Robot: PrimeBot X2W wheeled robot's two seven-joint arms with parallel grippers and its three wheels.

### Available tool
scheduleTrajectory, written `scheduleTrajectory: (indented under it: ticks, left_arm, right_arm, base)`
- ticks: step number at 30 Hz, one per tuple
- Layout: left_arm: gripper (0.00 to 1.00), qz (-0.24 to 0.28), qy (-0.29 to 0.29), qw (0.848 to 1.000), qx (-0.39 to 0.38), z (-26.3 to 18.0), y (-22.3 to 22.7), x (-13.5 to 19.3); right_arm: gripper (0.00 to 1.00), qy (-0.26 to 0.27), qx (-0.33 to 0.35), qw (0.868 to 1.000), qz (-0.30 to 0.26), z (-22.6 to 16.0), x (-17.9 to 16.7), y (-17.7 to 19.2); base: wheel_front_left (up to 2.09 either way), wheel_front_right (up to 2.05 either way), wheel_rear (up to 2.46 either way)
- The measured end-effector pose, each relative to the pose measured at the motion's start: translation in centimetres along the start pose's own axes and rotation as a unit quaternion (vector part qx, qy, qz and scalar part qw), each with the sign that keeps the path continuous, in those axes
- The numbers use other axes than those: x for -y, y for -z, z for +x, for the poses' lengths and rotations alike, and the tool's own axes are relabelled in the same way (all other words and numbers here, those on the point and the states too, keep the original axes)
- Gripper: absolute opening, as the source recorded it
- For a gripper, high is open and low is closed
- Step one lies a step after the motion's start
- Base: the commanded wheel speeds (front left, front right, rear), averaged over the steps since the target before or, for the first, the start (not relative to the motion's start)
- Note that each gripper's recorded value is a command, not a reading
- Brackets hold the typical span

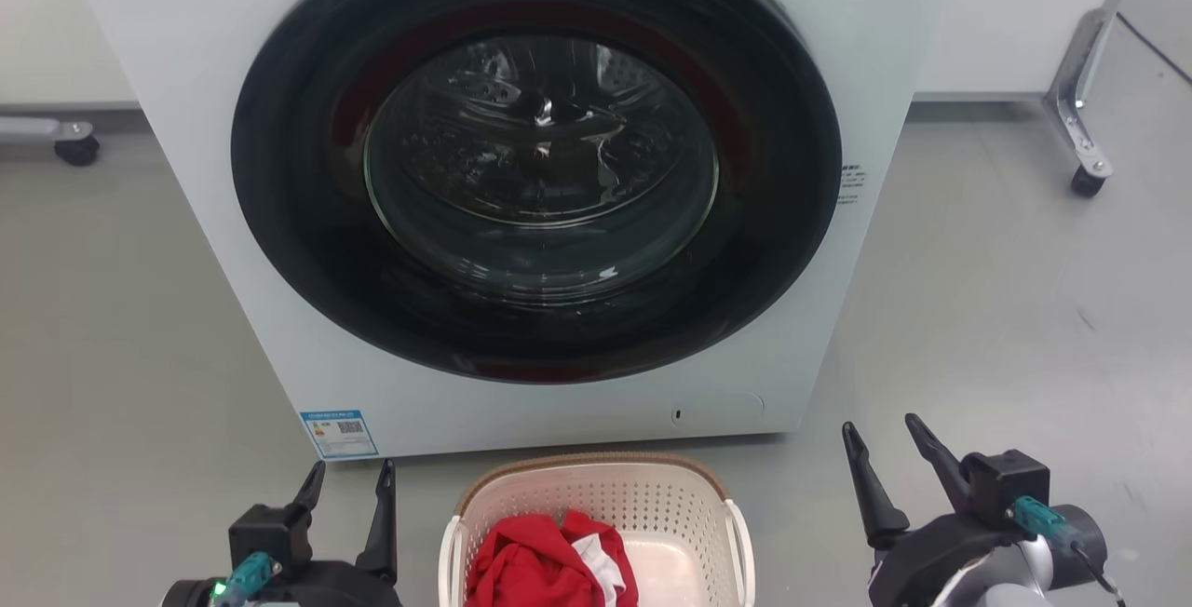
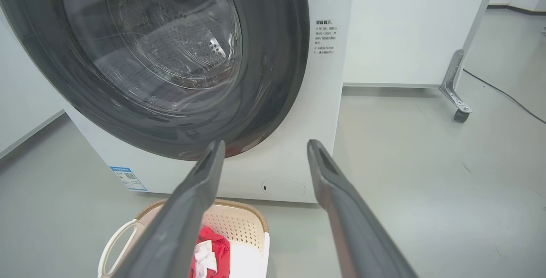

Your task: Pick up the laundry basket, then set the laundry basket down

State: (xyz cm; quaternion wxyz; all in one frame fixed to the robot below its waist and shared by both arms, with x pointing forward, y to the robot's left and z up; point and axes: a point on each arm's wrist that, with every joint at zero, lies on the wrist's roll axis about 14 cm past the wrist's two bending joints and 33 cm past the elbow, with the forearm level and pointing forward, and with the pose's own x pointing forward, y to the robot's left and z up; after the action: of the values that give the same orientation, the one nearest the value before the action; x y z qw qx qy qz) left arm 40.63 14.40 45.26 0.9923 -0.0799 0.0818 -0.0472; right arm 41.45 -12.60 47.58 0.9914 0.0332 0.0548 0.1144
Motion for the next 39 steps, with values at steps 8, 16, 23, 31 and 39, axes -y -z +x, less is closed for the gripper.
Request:
scheduleTrajectory:
  ticks: [8,16,23,31,39]
  left_arm:
    - [1.0,0.012,0.004,0.998,0.059,-2.6,-2.7,0.5]
    - [1.0,0.007,-0.009,0.996,0.084,-4.6,-3.6,-0.4]
    - [1.0,0.012,-0.02,0.995,0.093,-5.6,-3.9,-0.9]
    - [1.0,0.008,-0.024,0.995,0.098,-6.1,-3.9,-0.8]
    - [1.0,0.005,-0.027,0.995,0.096,-6.3,-3.7,-0.7]
  right_arm:
    - [1.0,0.001,0.05,0.999,-0.02,-2.3,-0.2,-2.4]
    - [1.0,0.024,0.062,0.998,-0.012,-4.4,0.6,-2.3]
    - [1.0,0.044,0.061,0.997,-0.012,-5.8,1.6,-1.9]
    - [1.0,0.057,0.064,0.996,-0.011,-6.4,2.3,-1.8]
    - [1.0,0.063,0.066,0.996,-0.012,-6.6,2.5,-1.8]
  base:
    - [0.0,0.0,0.0]
    - [0.0,0.0,0.0]
    - [0.0,0.0,0.0]
    - [0.0,0.0,0.0]
    - [0.0,0.0,0.0]
